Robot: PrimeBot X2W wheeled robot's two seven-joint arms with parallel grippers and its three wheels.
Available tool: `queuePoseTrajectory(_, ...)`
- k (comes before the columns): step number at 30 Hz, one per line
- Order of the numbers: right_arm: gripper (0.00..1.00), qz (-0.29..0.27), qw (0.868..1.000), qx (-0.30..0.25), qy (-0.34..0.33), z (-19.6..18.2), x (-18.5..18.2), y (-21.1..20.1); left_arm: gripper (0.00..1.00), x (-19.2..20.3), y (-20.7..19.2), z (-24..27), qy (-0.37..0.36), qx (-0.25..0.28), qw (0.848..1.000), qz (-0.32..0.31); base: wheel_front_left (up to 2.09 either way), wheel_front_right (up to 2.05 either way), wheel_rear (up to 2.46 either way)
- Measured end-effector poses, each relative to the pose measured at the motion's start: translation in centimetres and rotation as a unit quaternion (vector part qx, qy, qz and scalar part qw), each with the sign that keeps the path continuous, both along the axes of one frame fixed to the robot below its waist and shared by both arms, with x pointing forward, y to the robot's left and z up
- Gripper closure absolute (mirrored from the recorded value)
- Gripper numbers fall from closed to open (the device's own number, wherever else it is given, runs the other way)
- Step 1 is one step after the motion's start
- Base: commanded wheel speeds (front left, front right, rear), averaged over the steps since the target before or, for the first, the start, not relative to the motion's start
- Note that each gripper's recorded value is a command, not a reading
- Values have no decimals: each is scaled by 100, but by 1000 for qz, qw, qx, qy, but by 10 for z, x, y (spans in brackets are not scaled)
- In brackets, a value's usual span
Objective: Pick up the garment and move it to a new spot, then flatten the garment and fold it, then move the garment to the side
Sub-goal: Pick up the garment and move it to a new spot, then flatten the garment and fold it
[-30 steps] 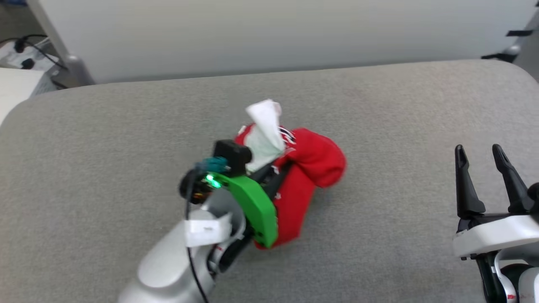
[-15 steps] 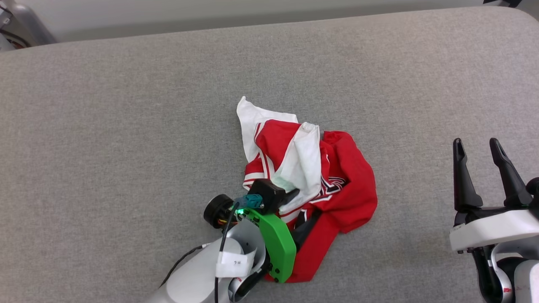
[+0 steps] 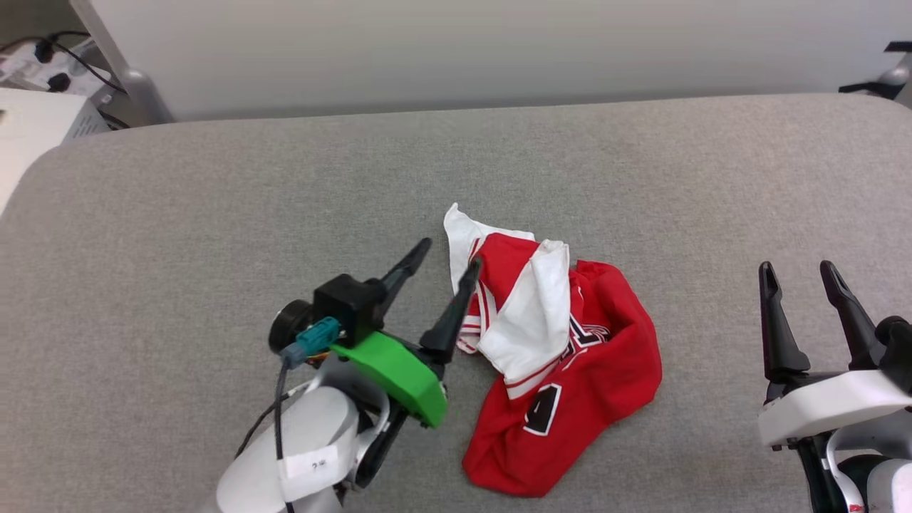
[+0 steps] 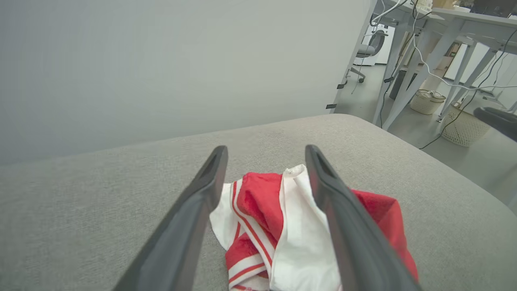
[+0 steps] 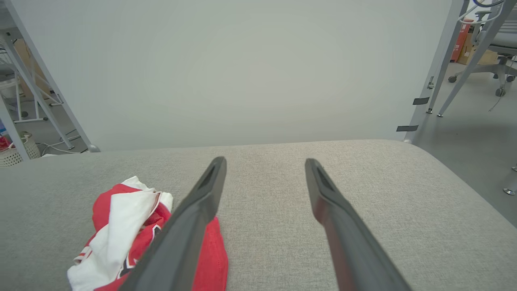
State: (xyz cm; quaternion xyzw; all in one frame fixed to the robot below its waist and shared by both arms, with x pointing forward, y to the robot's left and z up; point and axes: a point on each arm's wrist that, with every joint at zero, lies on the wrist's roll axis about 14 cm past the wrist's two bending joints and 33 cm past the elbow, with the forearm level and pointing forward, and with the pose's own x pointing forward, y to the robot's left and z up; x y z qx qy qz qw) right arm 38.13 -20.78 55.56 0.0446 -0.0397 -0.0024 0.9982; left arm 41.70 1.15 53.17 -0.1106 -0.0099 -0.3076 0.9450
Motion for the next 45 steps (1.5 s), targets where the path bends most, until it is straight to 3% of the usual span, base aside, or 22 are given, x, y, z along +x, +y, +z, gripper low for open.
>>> queuePoseTrajectory(5, 0, 16, 1000, 0, -1, 5, -6, 10, 0, 2, 50, 13, -15, -12, 995, 98, 0, 0, 0)
queuePoseTrajectory(13, 0, 31, 1000, -1, -4, 10, -13, 20, 0, -8, 119, 33, -44, -28, 975, 218, 0, 0, 0)
queuePoseTrajectory(25, 0, 35, 999, -9, 17, 2, -17, 23, 0, -21, 142, 11, -35, 13, 968, 250, 0, 0, 0)
queuePoseTrajectory(32, 0, 59, 997, -17, 51, -10, 1, 39, 0, -21, 153, 0, -24, 26, 964, 264, 0, 0, 0)
queuePoseTrajectory(35, 0, 105, 989, -13, 103, -26, 21, 68, 0, -21, 161, 1, -26, 29, 961, 274, 0, 0, 0)
queuePoseTrajectory(39, 0, 170, 969, -34, 178, -51, 35, 103, 0, -24, 169, -4, -17, 25, 957, 287, 0, 0, 0)
queuePoseTrajectory(45, 0, 252, 928, -67, 265, -82, 46, 148, 0, -28, 182, -14, 0, 14, 950, 311, 0, 0, 0)
